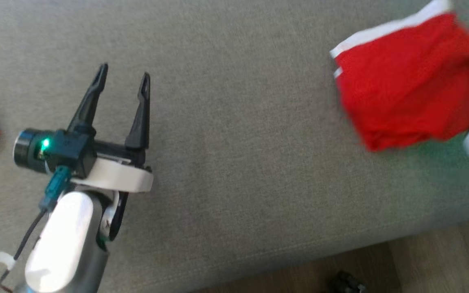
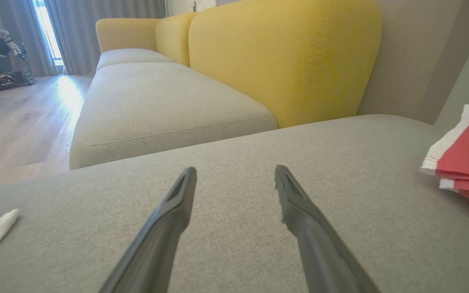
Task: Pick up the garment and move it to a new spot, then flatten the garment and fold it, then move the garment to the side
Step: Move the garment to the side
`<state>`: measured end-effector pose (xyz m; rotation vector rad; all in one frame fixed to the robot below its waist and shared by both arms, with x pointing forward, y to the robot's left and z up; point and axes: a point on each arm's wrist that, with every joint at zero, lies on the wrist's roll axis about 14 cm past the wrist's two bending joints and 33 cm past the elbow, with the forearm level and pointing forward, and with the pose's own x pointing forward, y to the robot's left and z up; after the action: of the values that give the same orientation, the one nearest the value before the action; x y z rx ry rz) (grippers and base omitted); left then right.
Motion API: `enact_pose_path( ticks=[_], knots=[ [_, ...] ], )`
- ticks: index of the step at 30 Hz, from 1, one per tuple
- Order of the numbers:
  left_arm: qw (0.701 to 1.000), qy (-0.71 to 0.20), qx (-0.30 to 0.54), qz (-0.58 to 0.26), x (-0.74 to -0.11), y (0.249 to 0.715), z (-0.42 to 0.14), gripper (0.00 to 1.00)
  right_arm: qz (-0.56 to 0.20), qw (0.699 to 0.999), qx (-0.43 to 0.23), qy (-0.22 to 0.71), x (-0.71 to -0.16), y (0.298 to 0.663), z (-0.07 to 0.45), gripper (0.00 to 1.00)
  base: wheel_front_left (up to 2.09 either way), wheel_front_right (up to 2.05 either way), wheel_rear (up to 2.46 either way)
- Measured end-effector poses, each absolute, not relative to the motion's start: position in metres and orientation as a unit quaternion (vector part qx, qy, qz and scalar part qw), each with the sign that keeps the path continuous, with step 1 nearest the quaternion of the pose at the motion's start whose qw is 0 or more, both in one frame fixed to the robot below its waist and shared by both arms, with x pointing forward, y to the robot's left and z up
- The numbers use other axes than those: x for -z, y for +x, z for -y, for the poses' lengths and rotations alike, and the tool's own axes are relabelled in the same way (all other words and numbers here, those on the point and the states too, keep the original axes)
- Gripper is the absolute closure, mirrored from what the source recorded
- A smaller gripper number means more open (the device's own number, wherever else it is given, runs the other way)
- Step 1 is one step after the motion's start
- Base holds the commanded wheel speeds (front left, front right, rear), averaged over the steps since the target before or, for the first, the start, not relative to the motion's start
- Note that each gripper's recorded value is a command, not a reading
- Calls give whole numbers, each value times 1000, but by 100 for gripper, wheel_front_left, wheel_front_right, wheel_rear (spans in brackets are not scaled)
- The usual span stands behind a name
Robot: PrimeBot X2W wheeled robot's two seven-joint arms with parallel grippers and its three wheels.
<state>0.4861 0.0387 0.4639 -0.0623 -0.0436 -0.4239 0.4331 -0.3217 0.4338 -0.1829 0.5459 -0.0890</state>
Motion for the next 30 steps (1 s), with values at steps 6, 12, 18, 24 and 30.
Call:
enact_pose_path(
  ticks=[6,12,18,24,30],
  knots=[
    [973,-34,230,6,-444,497,-25,0,-254,959,88,-88,-447,458,363,100,0,0,0],
    [971,-35,236,-8,-426,501,-23,0,-242,962,108,-64,-448,466,379,100,0,0,0],
    [969,-38,246,-4,-425,506,-16,0,-244,961,112,-64,-445,467,382,68,0,0,0],
    [968,-37,249,1,-430,505,-14,0,-228,965,122,-51,-455,464,384,0,0,0,0],
    [967,-33,253,9,-441,501,-11,0,-206,967,145,-30,-465,439,385,0,0,0,0]
  ],
)
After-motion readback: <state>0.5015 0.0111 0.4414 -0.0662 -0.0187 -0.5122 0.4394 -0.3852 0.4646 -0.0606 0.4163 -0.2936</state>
